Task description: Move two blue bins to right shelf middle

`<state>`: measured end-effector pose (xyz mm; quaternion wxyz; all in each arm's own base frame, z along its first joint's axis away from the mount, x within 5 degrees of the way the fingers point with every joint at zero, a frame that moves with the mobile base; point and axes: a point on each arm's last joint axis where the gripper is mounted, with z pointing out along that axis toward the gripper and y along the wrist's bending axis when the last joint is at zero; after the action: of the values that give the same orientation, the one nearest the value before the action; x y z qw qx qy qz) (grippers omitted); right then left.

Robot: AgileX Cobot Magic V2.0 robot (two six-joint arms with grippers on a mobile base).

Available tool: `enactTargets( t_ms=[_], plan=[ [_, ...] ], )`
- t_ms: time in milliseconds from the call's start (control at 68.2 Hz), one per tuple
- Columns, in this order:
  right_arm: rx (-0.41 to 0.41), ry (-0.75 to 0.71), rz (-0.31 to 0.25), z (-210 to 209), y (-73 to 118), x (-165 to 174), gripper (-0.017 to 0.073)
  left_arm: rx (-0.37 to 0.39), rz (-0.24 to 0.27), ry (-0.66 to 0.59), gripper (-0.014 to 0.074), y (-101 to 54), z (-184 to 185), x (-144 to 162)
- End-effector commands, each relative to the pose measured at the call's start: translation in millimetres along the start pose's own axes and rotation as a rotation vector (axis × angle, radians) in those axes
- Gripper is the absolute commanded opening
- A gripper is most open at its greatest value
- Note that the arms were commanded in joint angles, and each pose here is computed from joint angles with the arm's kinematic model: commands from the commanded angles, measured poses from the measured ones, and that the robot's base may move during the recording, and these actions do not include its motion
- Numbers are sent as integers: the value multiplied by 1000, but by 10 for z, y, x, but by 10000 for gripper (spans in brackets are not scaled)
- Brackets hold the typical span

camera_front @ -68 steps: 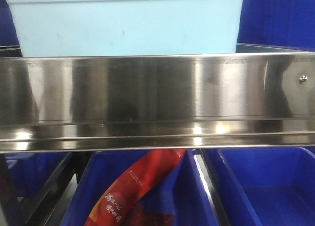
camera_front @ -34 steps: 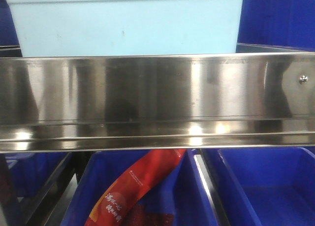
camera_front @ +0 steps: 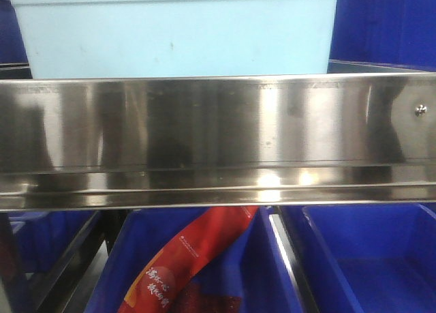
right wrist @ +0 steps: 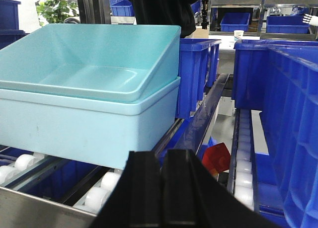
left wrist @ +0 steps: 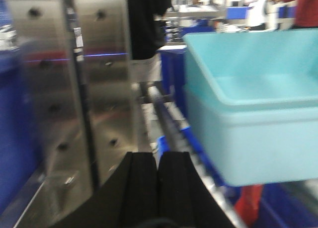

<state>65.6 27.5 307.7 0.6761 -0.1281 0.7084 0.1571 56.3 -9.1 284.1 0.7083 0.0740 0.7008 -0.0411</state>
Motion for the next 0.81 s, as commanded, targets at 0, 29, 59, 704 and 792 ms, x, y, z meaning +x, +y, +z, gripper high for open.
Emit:
enactTargets(
  t_ms=[0,29,59,704,792],
  plan=[
    [3,-25,-7,-7,-2,-23,-162,-27,0,-25,-111,7,-16,155],
    [3,-25,-7,-7,-2,-23,-162,-30,-4,-26,-111,4,-18,243],
    [3,-25,-7,-7,-2,-23,-162,-29,-11,-26,-111,-1,-15,333],
    [1,-33,-7,-7,0,-30,-162,-27,-24,-73,-111,-22,-13,715],
    [1,-33,-7,-7,0,-30,-162,-27,-24,-73,-111,-22,-13,715]
  ],
)
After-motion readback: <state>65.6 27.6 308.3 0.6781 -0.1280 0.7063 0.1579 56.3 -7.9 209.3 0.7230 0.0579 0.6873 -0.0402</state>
